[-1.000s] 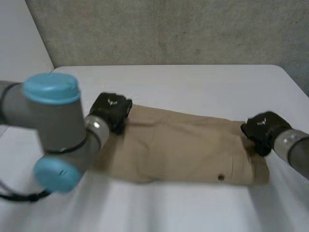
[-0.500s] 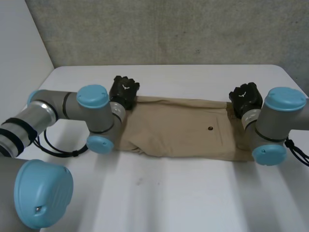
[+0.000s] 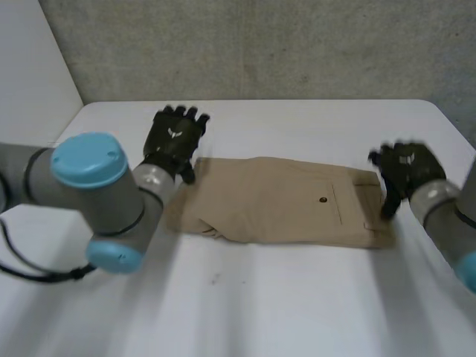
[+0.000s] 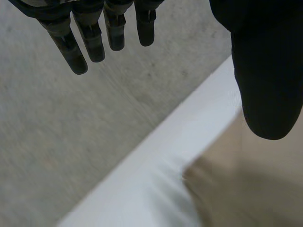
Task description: Fold the shorts.
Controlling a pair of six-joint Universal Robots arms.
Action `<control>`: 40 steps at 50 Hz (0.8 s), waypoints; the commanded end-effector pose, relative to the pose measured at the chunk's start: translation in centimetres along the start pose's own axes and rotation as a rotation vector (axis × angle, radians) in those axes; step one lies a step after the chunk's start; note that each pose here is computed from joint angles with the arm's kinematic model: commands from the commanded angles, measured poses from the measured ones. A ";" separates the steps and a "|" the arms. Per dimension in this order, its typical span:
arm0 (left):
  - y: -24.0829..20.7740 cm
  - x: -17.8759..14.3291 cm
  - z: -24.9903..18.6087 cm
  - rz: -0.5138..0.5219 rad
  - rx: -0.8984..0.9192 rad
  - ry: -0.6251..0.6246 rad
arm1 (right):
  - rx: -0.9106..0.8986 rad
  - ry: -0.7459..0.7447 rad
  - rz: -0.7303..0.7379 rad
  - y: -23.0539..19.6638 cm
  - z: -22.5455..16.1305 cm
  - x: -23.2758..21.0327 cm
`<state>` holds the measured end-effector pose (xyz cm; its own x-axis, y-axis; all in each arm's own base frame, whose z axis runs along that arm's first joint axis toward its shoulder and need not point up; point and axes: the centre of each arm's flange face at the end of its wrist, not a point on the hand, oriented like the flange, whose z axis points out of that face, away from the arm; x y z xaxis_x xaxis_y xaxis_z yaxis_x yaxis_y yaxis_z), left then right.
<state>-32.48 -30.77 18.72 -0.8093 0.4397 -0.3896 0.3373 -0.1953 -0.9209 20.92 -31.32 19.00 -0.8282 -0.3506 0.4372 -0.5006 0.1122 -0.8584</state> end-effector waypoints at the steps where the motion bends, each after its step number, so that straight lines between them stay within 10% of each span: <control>1: 2.2 1.0 -5.2 -0.189 -0.147 0.052 | -0.125 -0.158 0.178 5.0 -2.1 -1.0; 21: 1.2 0.6 -6.5 -0.199 -0.138 0.045 | -0.095 0.066 0.177 7.1 0.8 4.9; 29: 0.4 -0.3 -7.3 -0.199 -0.123 0.027 | -0.188 0.166 -0.121 8.0 0.6 10.4; 40: -0.3 -0.8 -7.2 -0.207 -0.101 0.013 | 0.229 -0.062 -0.352 -4.3 -0.5 -0.2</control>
<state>-28.32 -24.70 18.87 -0.8594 0.4732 -0.1935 0.2195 -0.0004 -0.9756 15.72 -33.89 20.23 -0.6669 -0.3075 0.6787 -0.7126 -0.0031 -0.7016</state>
